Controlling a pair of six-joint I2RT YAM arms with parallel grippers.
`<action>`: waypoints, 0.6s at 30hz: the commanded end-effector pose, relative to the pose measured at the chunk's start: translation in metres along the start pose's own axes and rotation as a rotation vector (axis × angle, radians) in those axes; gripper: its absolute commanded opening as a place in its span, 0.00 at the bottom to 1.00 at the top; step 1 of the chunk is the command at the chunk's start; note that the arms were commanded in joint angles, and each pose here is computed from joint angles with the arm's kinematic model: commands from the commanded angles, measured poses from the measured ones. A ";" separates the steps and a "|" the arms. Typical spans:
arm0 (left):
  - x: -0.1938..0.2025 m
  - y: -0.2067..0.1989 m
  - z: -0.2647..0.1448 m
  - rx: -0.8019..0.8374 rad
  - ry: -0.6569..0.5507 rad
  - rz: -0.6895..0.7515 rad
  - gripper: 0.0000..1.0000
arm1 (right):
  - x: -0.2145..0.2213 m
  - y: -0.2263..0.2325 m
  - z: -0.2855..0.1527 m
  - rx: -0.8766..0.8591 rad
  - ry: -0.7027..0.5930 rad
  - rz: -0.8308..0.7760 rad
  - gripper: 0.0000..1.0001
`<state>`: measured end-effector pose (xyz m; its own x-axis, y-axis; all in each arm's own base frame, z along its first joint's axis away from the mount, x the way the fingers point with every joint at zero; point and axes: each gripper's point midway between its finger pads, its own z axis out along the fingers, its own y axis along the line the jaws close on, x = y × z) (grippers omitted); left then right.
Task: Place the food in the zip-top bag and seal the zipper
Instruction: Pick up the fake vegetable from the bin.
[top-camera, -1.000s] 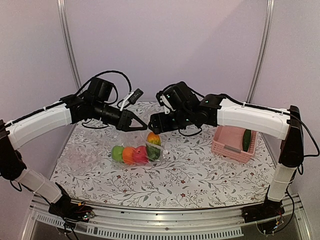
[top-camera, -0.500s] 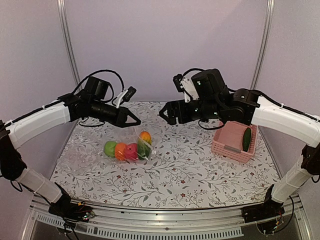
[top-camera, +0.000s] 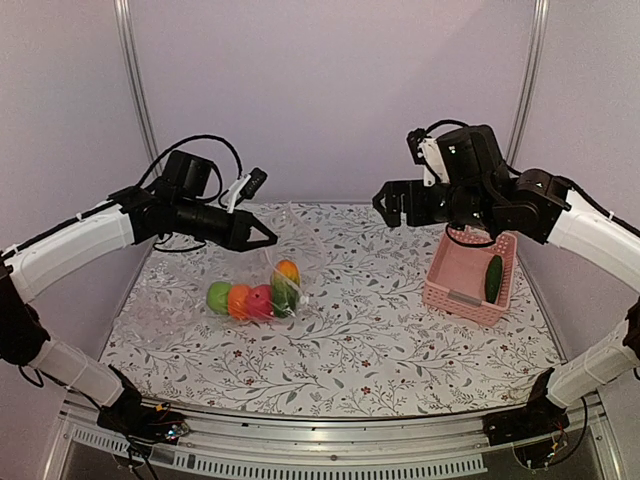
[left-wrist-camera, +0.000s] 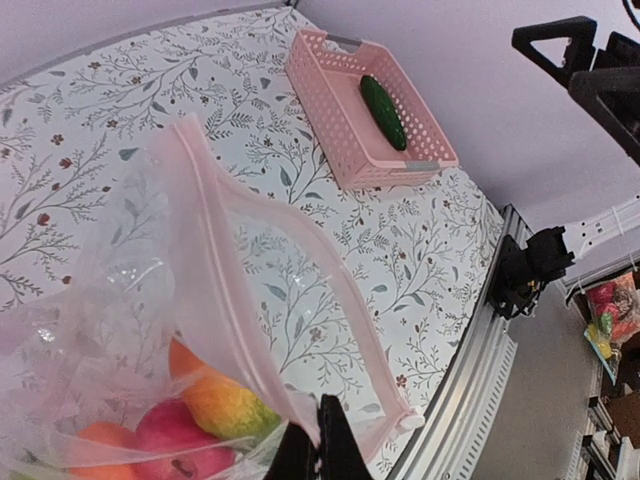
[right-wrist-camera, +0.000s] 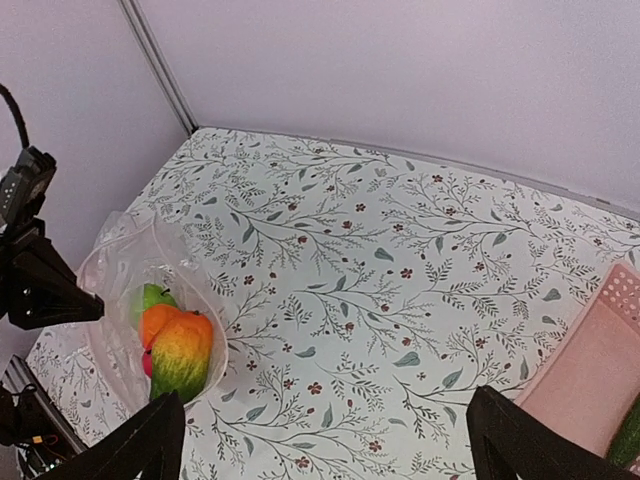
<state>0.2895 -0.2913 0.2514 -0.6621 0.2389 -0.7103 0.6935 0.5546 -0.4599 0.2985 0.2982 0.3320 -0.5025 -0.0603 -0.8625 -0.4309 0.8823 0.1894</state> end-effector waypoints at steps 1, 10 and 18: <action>-0.008 0.000 -0.017 -0.038 -0.052 0.031 0.00 | -0.002 -0.045 -0.009 0.131 0.005 0.057 0.99; -0.007 -0.003 -0.016 -0.027 -0.050 0.018 0.00 | 0.026 -0.132 -0.003 0.308 0.115 0.200 0.99; -0.009 -0.006 -0.020 -0.028 -0.066 0.024 0.00 | 0.079 -0.195 0.003 0.439 0.258 0.267 0.99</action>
<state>0.2870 -0.2838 0.2659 -0.6358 0.2141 -0.7416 0.6973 0.5713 -0.4329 0.3536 0.1473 0.2501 -0.6863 0.0975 -0.7208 0.0044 0.9915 0.1299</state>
